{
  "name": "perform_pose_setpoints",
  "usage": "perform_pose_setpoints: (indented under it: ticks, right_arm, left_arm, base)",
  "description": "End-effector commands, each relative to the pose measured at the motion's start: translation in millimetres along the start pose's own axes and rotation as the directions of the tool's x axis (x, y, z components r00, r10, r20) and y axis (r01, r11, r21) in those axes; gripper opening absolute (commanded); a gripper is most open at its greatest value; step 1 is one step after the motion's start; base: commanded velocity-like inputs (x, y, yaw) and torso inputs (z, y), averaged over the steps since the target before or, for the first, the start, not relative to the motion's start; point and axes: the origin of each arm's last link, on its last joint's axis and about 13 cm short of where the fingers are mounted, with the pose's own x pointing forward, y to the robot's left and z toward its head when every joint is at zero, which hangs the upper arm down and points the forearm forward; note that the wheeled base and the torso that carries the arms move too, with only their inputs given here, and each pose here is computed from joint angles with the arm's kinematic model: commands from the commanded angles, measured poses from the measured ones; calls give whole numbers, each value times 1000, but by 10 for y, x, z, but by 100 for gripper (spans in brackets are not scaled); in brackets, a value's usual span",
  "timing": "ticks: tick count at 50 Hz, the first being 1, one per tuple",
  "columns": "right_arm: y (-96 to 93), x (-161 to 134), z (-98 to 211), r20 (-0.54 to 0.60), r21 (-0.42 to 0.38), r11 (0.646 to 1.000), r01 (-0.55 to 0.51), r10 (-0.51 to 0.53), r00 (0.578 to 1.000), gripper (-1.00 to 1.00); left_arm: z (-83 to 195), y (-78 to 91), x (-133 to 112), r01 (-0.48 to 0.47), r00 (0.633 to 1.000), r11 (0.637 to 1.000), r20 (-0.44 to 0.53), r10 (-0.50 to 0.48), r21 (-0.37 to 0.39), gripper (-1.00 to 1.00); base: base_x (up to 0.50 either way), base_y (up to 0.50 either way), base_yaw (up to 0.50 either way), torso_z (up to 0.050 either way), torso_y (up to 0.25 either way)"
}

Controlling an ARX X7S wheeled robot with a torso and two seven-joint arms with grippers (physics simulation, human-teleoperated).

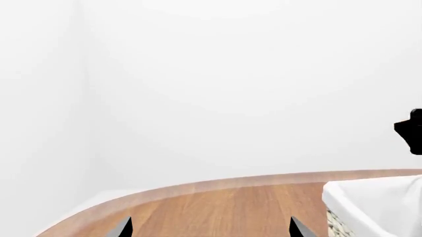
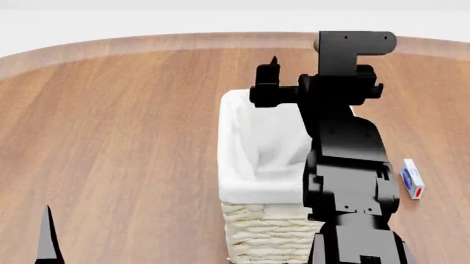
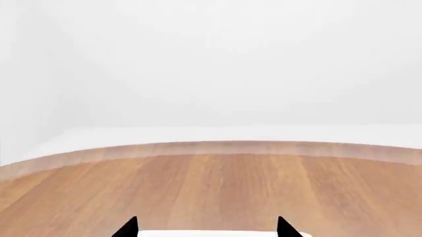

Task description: Pick up the alphabet soup and put it in the basket.

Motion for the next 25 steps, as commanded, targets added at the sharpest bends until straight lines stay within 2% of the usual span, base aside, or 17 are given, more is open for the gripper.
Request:
perform_pose_setpoints:
  ticks: [1, 4, 9, 10, 12, 13, 14, 15, 21, 22, 25]
  right_arm:
    - [71, 83, 435, 212, -17, 1000, -11, 15, 977, 100]
    - [111, 98, 549, 261, -46, 999, -25, 36, 965, 100]
    - [156, 107, 735, 340, -9, 998, -57, 57, 939, 100]
    - [173, 71, 678, 309, 1, 998, -63, 60, 949, 100]
    - [201, -57, 709, 316, 26, 996, -88, 75, 946, 100]
    - [219, -144, 864, 387, 15, 996, -93, 80, 919, 100]
    - [245, -246, 910, 398, 53, 986, -160, 126, 908, 100]
    - [252, -294, 930, 408, 67, 984, -168, 127, 904, 100]
    - [285, -675, 1002, 474, 26, 988, -154, 123, 872, 100]
    - [283, -736, 1008, 479, 32, 983, -180, 143, 866, 100]
    - [251, -861, 1024, 514, 45, 985, -168, 122, 849, 100]
  left_arm:
    - [3, 1, 3, 0, 1000, 1000, 1, 0, -1, 100]
    - [2, 2, 1, -1, 1000, 1000, 2, 1, 1, 100]
    - [1, 0, 0, 0, 1000, 1000, 1, 0, 0, 100]
    - [5, 0, -1, 0, 1000, 1000, 2, 0, -1, 100]
    - [9, 3, -3, -1, 1000, 1000, 3, 1, -1, 100]
    - [10, 3, -2, -2, 1000, 1000, 3, 2, -1, 100]
    - [11, 3, -4, -2, 1000, 1000, 3, 2, -1, 100]
    - [10, 2, -4, -1, 1000, 1000, 3, 1, -2, 100]
    - [18, 3, -10, -3, 1000, 1000, 2, 3, -5, 100]
    - [21, 2, -10, -2, 1000, 1000, 3, 2, -3, 100]
    - [23, 2, -10, -1, 1000, 1000, 3, 1, -2, 100]
  base:
    - [0, 0, 0, 0, 0]
    - [0, 0, 0, 0, 0]
    - [0, 0, 0, 0, 0]
    - [0, 0, 0, 0, 0]
    - [0, 0, 0, 0, 0]
    - [0, 0, 0, 0, 0]
    - [0, 0, 0, 0, 0]
    - [0, 0, 0, 0, 0]
    - [0, 0, 0, 0, 0]
    - [0, 0, 0, 0, 0]
    - [0, 0, 0, 0, 0]
